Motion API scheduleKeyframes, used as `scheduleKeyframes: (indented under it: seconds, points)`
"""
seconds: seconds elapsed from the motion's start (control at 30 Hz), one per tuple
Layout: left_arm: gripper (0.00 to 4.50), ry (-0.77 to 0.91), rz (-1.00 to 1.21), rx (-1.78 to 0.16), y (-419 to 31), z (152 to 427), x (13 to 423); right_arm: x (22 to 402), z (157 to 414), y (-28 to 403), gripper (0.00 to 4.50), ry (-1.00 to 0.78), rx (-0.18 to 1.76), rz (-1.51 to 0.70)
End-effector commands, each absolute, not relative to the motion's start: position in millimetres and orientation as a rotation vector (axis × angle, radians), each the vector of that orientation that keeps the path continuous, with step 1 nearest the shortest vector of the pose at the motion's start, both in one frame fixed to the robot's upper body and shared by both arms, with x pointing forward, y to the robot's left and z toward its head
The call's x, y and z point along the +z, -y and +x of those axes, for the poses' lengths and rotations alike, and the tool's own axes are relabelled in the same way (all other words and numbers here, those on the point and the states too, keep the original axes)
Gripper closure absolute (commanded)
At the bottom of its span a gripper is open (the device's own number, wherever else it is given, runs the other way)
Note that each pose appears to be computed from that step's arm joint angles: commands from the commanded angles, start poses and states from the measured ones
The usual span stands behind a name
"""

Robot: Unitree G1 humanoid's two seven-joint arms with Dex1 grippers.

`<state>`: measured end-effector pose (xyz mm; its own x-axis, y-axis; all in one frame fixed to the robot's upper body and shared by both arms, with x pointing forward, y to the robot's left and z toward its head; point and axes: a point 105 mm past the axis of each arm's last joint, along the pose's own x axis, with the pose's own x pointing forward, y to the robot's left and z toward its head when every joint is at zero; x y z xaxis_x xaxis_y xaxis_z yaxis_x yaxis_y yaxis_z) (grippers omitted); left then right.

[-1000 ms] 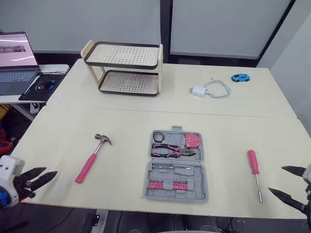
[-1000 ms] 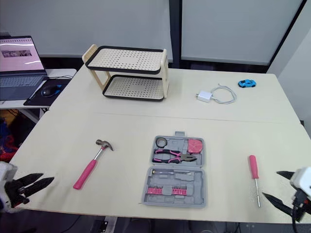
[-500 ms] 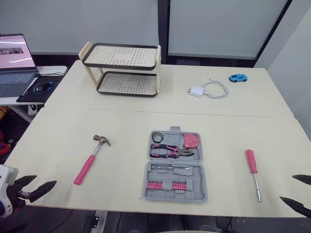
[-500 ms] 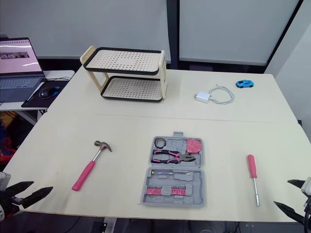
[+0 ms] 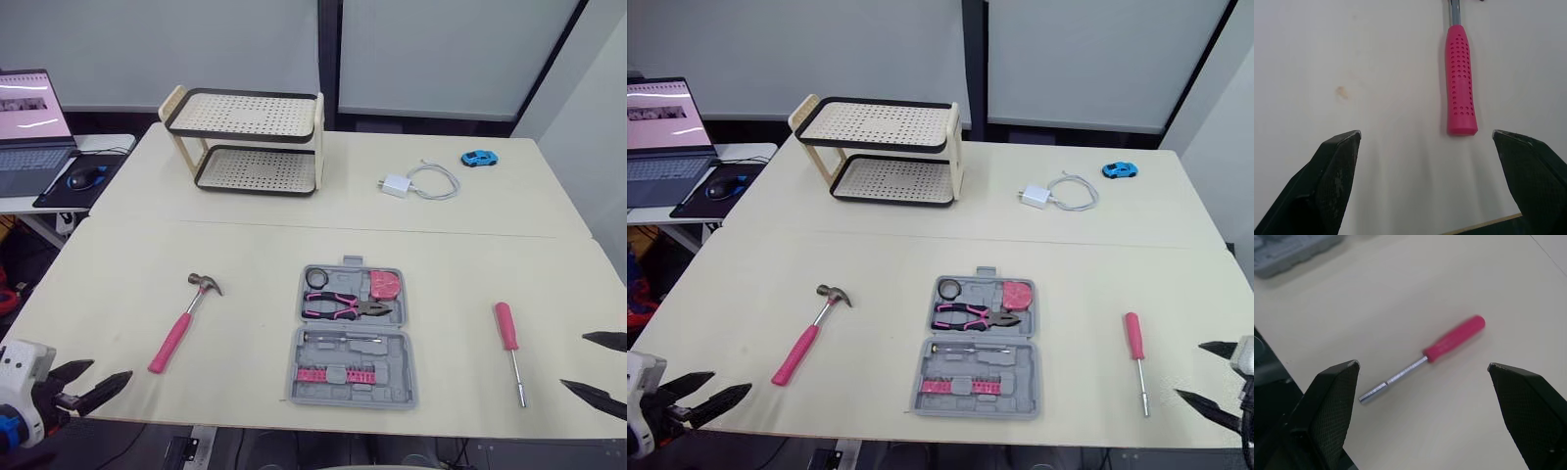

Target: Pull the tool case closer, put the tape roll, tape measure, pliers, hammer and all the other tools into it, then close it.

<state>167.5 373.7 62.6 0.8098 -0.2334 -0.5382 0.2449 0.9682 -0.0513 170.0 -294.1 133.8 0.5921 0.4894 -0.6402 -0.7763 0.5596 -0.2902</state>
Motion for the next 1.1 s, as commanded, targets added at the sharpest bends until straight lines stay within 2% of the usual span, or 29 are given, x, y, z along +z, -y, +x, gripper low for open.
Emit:
scheduleKeyframes:
  seconds: [0.03,0.17,0.37,0.73,0.97,1.1]
  points:
    - [0.01,-0.519,0.022,-0.230,-367.2,176.0,68.1,154.7,185.5,244.3,0.00,-0.397,0.969,-0.629]
    - [0.01,-0.476,0.019,-0.222,-354.6,187.7,68.3,171.7,195.9,188.0,0.00,-0.290,1.160,-0.601]
    - [0.01,-0.383,0.031,-0.218,-333.7,222.5,65.6,186.1,202.4,138.6,0.00,-0.203,1.318,-0.544]
    - [0.01,-0.376,0.036,-0.186,-308.6,285.0,46.4,189.0,214.0,110.6,0.00,-0.153,1.361,-0.524]
    - [0.01,-0.441,0.103,-0.220,-299.6,296.0,25.4,187.6,214.4,111.6,0.00,-0.160,1.354,-0.531]
    - [0.90,-0.456,0.115,-0.271,-291.5,294.2,19.6,186.5,212.7,112.8,0.00,-0.167,1.350,-0.532]
